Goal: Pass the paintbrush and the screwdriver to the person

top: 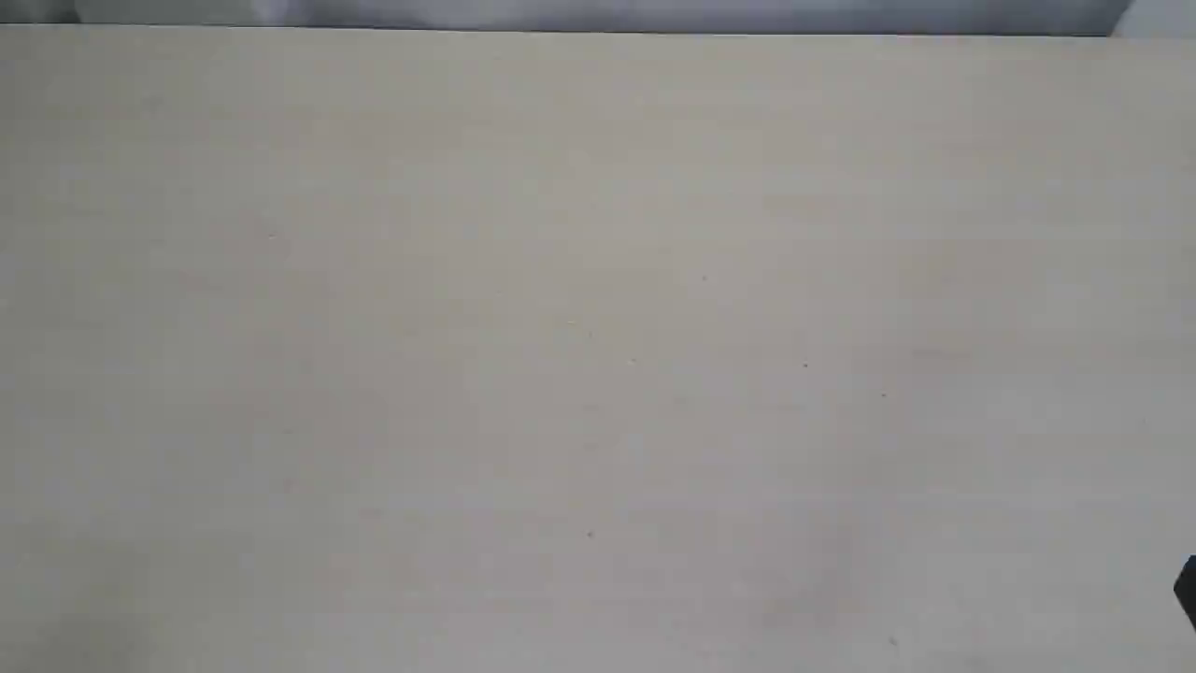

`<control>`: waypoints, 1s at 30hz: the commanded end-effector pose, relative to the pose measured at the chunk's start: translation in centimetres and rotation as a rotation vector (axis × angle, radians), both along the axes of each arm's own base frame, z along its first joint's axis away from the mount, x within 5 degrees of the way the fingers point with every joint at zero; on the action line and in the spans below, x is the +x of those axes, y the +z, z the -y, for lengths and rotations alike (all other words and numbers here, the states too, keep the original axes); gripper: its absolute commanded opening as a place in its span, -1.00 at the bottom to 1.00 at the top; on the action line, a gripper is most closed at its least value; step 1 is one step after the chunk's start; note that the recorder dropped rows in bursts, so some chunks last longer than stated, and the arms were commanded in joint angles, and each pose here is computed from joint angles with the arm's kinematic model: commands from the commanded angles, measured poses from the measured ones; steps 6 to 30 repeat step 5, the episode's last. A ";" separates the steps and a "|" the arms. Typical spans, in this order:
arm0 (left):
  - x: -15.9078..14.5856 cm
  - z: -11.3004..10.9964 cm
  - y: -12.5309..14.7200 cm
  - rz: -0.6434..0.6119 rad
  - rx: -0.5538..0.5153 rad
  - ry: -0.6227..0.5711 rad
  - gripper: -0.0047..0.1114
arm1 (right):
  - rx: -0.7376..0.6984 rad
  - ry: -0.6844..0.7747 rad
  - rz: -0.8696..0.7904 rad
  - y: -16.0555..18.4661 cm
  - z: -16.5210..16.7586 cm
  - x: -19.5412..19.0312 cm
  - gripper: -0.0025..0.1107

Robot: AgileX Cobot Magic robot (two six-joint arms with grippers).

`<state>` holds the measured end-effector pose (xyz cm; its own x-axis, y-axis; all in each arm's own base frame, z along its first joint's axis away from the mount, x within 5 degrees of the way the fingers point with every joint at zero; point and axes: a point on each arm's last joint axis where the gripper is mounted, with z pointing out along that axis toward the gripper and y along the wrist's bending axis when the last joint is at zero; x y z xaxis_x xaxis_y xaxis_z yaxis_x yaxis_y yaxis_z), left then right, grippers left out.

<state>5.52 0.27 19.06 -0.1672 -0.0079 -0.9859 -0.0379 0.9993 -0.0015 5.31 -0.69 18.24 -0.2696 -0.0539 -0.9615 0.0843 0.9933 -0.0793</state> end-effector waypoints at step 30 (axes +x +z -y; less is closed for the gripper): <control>0.0 0.1 0.0 0.008 -0.004 -0.009 -0.92 | 0.012 0.001 0.004 -0.1 0.0 0.0 -0.88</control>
